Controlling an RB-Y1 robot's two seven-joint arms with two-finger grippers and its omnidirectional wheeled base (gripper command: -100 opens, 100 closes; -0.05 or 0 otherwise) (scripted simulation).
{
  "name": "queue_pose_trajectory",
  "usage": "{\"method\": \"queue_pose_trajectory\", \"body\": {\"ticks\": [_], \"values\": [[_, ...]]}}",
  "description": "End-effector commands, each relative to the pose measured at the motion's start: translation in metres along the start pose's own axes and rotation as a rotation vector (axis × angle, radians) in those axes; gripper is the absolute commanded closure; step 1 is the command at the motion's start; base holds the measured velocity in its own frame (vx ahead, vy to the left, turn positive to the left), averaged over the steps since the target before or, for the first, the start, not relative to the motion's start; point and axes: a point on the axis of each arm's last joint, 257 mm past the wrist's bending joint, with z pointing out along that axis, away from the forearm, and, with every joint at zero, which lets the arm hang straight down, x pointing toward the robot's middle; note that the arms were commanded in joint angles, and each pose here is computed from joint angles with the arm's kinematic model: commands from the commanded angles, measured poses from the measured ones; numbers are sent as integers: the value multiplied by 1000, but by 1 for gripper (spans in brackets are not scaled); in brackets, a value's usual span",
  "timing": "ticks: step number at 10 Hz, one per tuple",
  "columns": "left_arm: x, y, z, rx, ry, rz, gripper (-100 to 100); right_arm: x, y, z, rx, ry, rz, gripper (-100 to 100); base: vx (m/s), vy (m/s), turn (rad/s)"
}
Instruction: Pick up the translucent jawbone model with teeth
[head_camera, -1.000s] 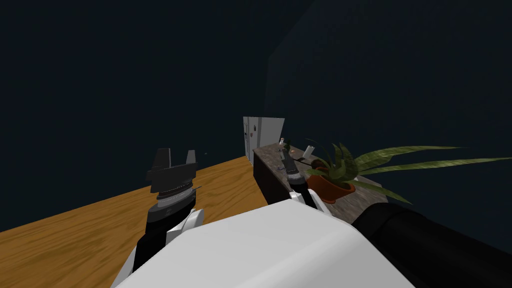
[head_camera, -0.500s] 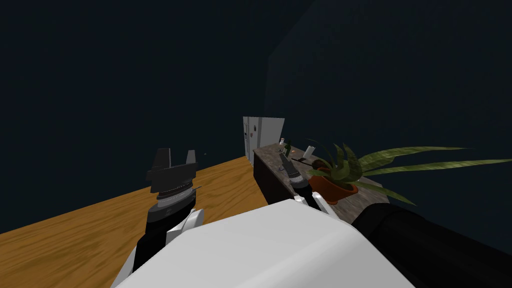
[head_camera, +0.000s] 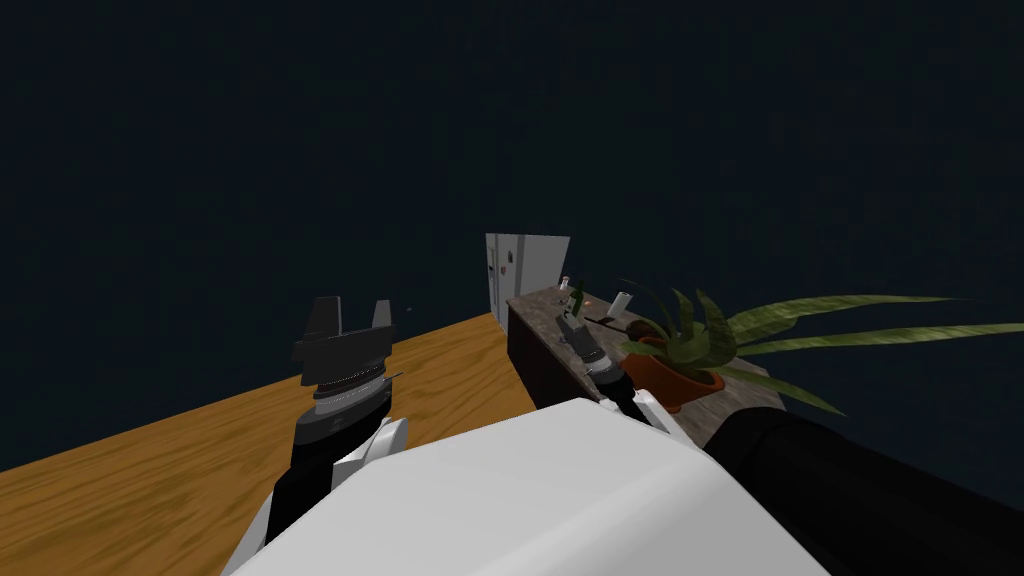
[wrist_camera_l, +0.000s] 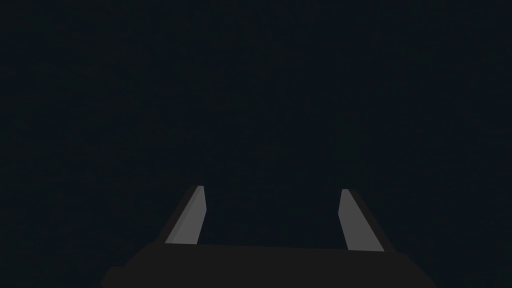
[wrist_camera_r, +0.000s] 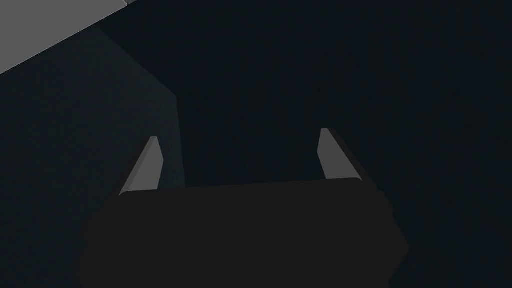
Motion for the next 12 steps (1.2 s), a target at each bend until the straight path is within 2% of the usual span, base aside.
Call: {"method": "queue_pose_trajectory", "body": {"ticks": [1, 2, 3, 4, 5, 6, 7, 8, 9, 10, 11, 12], "values": [[0, 0, 0, 0, 0, 0, 0, 10, -5, -11, -2, 66, -113, -100, 39, 25, -19], [0, 0, 0, 0, 0, 0, 0, 10, -5, -11, -3, 66, -129, -100, 31, 22, -13], [0, 0, 0, 0, 0, 0, 0, 19, -10, -22, -7, 128, -218, -100, 41, 18, -15], [0, 0, 0, 0, 0, 0, 0, 19, -10, -22, -9, 127, -238, -100, 40, 13, -9], [0, 0, 0, 0, 0, 0, 0, 28, -15, -34, -17, 192, -325, -100, 47, 22, -11], [0, 0, 0, 0, 0, 0, 0, 28, -15, -34, -20, 192, -349, -100, 41, 16, -12], [0, 0, 0, 0, 0, 0, 0, 37, -21, -47, -32, 258, -431, -100, 49, 18, -11], [0, 0, 0, 0, 0, 0, 0, 37, -21, -47, -36, 258, -459, -100, 42, 18, -9], [0, 0, 0, 0, 0, 0, 0, 45, -27, -62, -52, 326, -540, -100, 54, 24, -7], [0, 0, 0, 0, 0, 0, 0, 46, -27, -62, -57, 327, -568, -100, 46, 21, -7], [0, 0, 0, 0, 0, 0, 0, 53, -34, -78, -78, 396, -646, -100, 59, 21, -4], [0, 0, 0, 0, 0, 0, 0, 54, -34, -78, -84, 397, -675, -100, 49, 16, -5]]}}
